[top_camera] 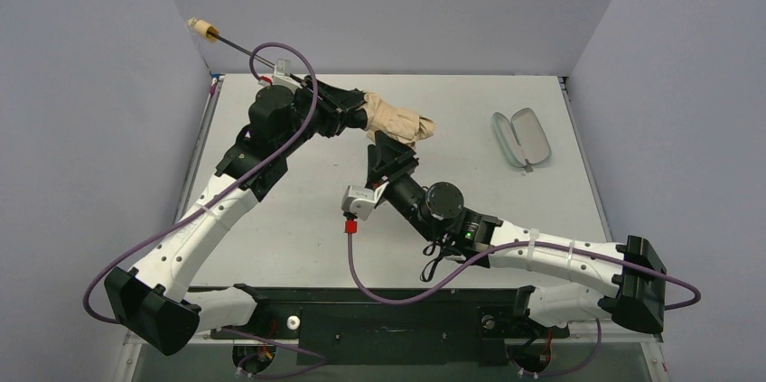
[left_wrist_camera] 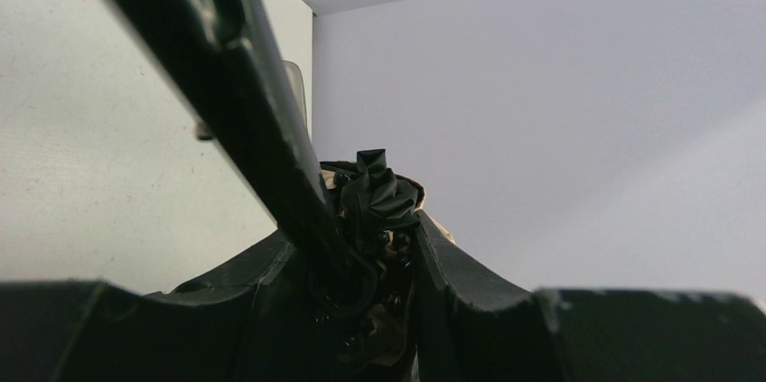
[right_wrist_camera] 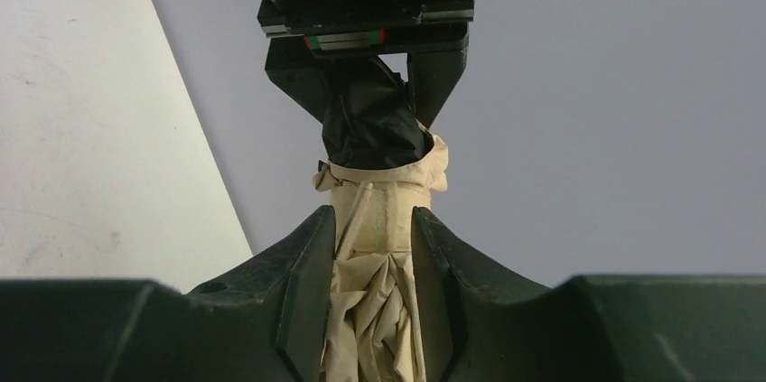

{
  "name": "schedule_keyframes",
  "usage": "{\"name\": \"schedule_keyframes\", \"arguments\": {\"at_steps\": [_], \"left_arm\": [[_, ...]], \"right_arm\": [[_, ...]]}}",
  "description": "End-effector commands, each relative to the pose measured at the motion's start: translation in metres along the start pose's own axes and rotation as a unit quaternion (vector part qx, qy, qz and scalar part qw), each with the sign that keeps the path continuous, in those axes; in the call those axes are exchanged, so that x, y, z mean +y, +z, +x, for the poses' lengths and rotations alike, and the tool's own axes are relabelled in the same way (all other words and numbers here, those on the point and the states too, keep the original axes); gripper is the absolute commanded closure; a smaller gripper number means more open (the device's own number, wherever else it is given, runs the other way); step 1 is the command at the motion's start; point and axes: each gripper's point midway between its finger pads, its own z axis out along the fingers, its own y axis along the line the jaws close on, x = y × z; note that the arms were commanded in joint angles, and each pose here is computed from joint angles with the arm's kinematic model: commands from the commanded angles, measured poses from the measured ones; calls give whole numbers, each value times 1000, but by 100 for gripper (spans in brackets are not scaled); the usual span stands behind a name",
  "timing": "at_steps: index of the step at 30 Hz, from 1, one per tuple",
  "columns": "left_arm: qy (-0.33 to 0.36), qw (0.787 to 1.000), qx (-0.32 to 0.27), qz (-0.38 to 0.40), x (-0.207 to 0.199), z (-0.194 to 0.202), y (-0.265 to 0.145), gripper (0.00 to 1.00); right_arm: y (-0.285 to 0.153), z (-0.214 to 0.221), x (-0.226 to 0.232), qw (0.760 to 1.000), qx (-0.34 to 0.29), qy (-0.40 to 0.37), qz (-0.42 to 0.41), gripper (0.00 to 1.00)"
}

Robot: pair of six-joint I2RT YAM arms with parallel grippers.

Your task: Open the umbrella

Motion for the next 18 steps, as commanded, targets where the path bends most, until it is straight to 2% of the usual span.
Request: {"name": "schedule_keyframes", "arguments": {"at_steps": [1,7,12,14,15,18], "left_arm": [[3,996,-11,93,-60,-8,-16,100],[2,995,-7,96,-62,-5,-15,100],[3,995,-8,99,-64,-6,-17,100],[3,995,-8,98,-64,-6,-16,100],[3,995,-8,98,-64,-6,-16,100],[4,995,-9,98,-64,-6,-16,100]], "right_arm": [[9,3,-28,999,10,13,44,71],[20,12,-24,999,23,-3,37,85],[25,21,-17,999,34,-20,25,88],[26,23,-14,999,35,-27,19,93],[26,24,-11,999,34,-30,14,99],[28,27,-6,999,37,-37,2,100]]}}
